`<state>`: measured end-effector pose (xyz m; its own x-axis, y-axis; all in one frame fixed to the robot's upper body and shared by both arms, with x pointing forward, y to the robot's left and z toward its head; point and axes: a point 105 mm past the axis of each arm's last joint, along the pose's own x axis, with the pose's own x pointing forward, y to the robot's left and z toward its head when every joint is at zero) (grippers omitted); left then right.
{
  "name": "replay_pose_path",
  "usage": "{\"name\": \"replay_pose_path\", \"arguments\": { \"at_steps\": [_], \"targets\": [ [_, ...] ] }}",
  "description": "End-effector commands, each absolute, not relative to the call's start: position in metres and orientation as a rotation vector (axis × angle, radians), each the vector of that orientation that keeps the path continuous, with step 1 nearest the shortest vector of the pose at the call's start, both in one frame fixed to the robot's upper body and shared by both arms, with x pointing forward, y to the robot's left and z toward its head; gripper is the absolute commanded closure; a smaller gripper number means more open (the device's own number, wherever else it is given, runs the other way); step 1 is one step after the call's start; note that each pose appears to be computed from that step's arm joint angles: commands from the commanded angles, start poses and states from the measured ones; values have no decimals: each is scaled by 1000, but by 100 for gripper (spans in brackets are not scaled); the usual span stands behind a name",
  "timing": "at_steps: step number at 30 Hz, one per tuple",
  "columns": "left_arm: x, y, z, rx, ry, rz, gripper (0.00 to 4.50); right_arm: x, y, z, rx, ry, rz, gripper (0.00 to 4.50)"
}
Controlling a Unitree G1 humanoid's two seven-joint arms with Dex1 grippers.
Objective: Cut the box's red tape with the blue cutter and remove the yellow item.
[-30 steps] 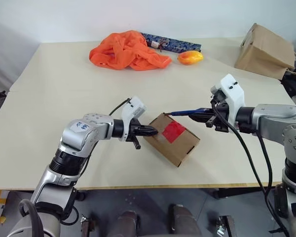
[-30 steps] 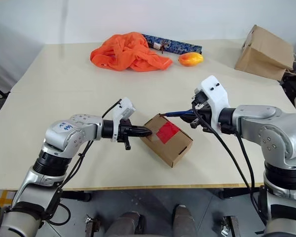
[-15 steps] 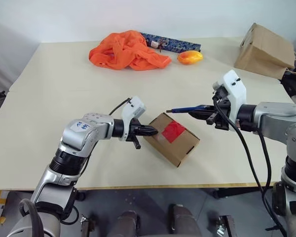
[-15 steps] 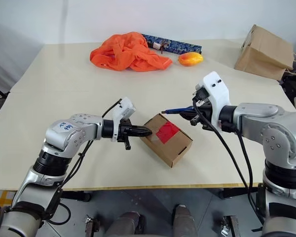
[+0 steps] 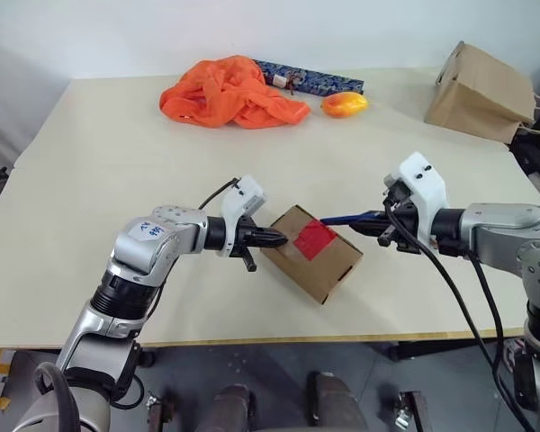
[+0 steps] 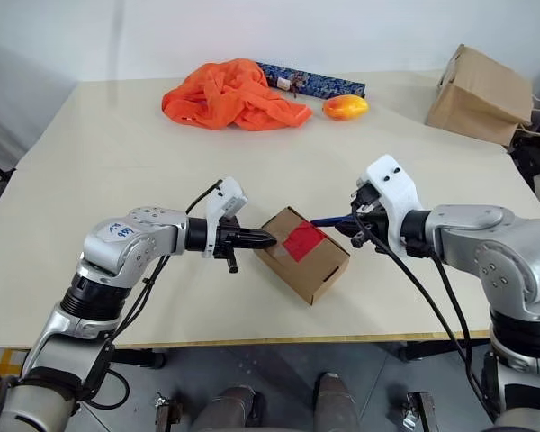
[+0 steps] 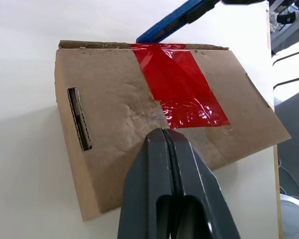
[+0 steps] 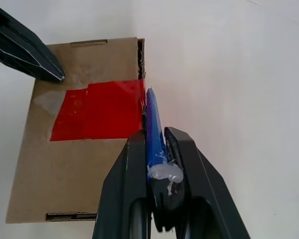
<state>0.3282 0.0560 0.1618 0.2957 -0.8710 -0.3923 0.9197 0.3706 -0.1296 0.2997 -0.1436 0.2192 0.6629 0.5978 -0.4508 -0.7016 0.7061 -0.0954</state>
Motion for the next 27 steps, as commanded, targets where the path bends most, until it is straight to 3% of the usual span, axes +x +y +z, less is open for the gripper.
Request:
{"name": "replay_pose_path", "arguments": {
  "at_steps": [1,15,27],
  "targets": [
    [332,57,147,155,499,-1160,450,298,-138,249,-294,299,755,435],
    [332,56,146,157,504,-1157,450,299,-135,232,-296,349,761,435],
    [332,55,139,179,528,-1153,450,291,-135,236,-324,362,777,435]
  ]
}}
